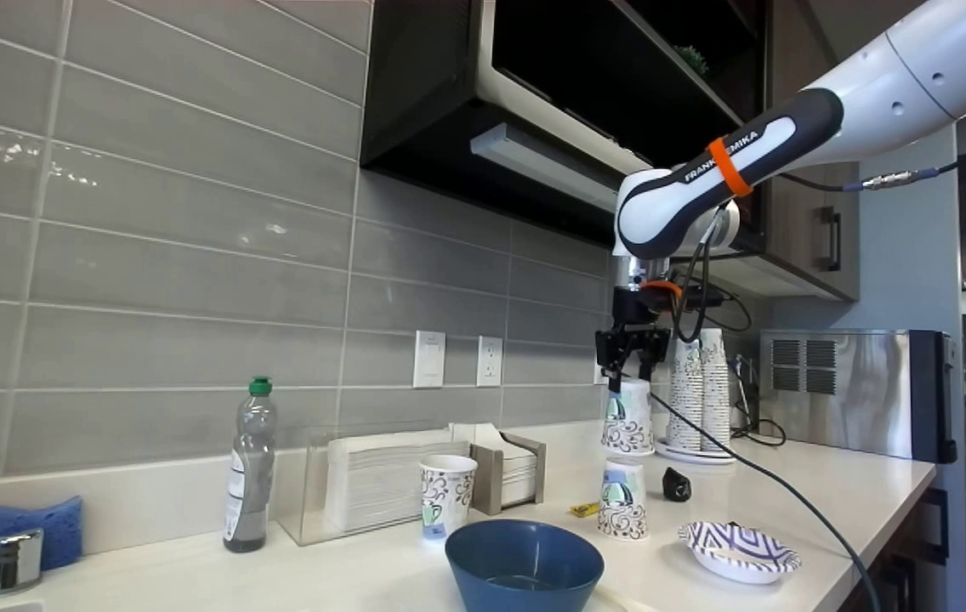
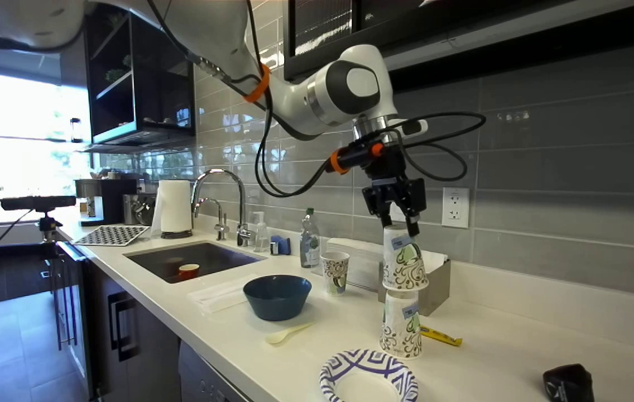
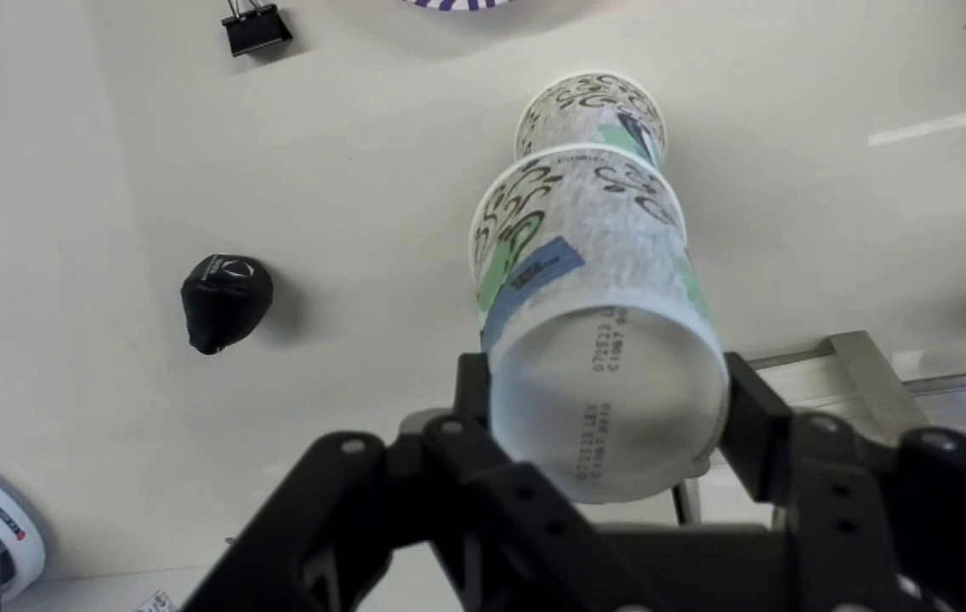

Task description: Stack up the cups in the container

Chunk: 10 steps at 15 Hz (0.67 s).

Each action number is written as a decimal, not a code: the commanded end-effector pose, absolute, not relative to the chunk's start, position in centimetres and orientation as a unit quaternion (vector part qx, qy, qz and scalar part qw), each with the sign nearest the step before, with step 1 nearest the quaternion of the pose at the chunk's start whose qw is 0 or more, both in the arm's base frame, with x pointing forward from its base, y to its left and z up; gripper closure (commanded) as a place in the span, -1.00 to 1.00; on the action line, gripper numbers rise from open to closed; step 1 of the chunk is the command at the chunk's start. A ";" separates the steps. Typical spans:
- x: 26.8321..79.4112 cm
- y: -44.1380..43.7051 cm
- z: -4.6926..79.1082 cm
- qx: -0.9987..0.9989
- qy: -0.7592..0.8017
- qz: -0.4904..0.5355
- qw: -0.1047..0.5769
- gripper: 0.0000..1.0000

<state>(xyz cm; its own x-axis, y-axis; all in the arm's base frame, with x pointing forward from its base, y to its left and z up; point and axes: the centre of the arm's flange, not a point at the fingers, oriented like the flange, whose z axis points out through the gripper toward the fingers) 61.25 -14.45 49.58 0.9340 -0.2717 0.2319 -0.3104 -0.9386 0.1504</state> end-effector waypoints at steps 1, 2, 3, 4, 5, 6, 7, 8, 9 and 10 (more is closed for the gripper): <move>62.2 -15.7 50.2 0.982 -0.150 0.086 0.082 0.20; 62.2 -15.9 50.3 0.982 -0.151 0.081 0.080 0.20; 62.1 -16.0 50.3 0.982 -0.153 0.078 0.076 0.20; 62.1 -16.0 50.3 0.982 -0.154 0.076 0.073 0.20; 62.1 -16.1 50.3 0.983 -0.156 0.074 0.069 0.20; 62.1 -16.2 50.3 0.982 -0.158 0.075 0.065 0.20; 62.1 -16.3 50.2 0.982 -0.159 0.076 0.061 0.20; 62.1 -16.3 50.1 0.982 -0.161 0.078 0.055 0.20; 62.2 -16.3 50.0 0.982 -0.162 0.078 0.052 0.20; 62.2 -16.3 49.8 0.982 -0.163 0.078 0.046 0.20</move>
